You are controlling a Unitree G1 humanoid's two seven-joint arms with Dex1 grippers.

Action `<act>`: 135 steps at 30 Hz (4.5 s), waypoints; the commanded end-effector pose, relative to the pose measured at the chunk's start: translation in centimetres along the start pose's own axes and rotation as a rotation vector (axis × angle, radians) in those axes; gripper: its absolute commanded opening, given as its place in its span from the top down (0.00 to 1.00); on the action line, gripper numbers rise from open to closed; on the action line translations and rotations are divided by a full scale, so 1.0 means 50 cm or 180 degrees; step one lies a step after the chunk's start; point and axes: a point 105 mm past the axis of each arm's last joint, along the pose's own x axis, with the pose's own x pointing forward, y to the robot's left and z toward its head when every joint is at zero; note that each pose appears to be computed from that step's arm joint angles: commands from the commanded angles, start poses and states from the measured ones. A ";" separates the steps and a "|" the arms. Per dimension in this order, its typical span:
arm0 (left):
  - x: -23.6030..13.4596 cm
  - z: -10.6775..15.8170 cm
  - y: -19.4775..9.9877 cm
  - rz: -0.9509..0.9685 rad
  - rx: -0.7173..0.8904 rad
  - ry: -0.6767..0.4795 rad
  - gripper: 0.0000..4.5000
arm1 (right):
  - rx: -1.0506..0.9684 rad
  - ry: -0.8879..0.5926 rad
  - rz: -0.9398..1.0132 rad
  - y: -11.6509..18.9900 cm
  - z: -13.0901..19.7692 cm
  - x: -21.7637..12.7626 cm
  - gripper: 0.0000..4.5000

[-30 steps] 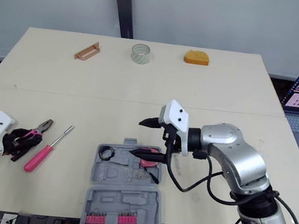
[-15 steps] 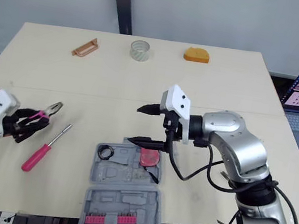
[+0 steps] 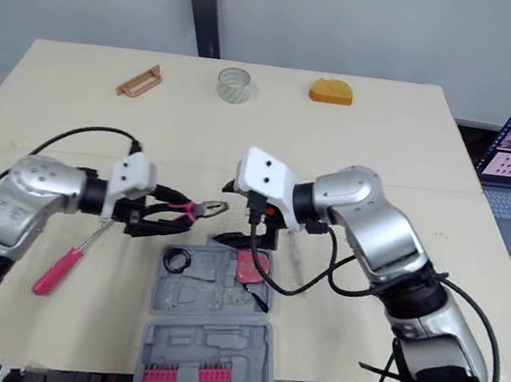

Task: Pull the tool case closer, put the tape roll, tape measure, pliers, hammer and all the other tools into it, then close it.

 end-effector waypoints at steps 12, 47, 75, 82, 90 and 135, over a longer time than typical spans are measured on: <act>0.022 0.040 -0.034 -0.0244 0.0270 -0.0088 0.48 | -0.0134 0.0422 -0.0010 -0.001 -0.029 0.009 0.51; 0.032 0.038 -0.042 -0.0280 0.0201 -0.0114 0.37 | -0.0172 0.0359 0.0006 0.005 -0.032 0.018 0.78; -0.199 -0.117 -0.195 0.0231 -0.0132 -0.0011 0.00 | -0.0319 0.0100 0.0101 0.131 -0.105 0.031 0.78; -0.195 -0.120 -0.210 0.0128 -0.0078 -0.0037 0.00 | -0.0289 0.0185 0.0079 0.143 -0.116 0.049 0.78; -0.193 -0.129 -0.211 0.0096 -0.0020 -0.0028 0.00 | -0.0278 0.0237 0.0072 0.147 -0.125 0.052 0.78; -0.179 -0.127 -0.176 0.0262 -0.0066 -0.0029 0.00 | -0.0124 0.0361 0.0123 0.157 -0.149 0.066 0.50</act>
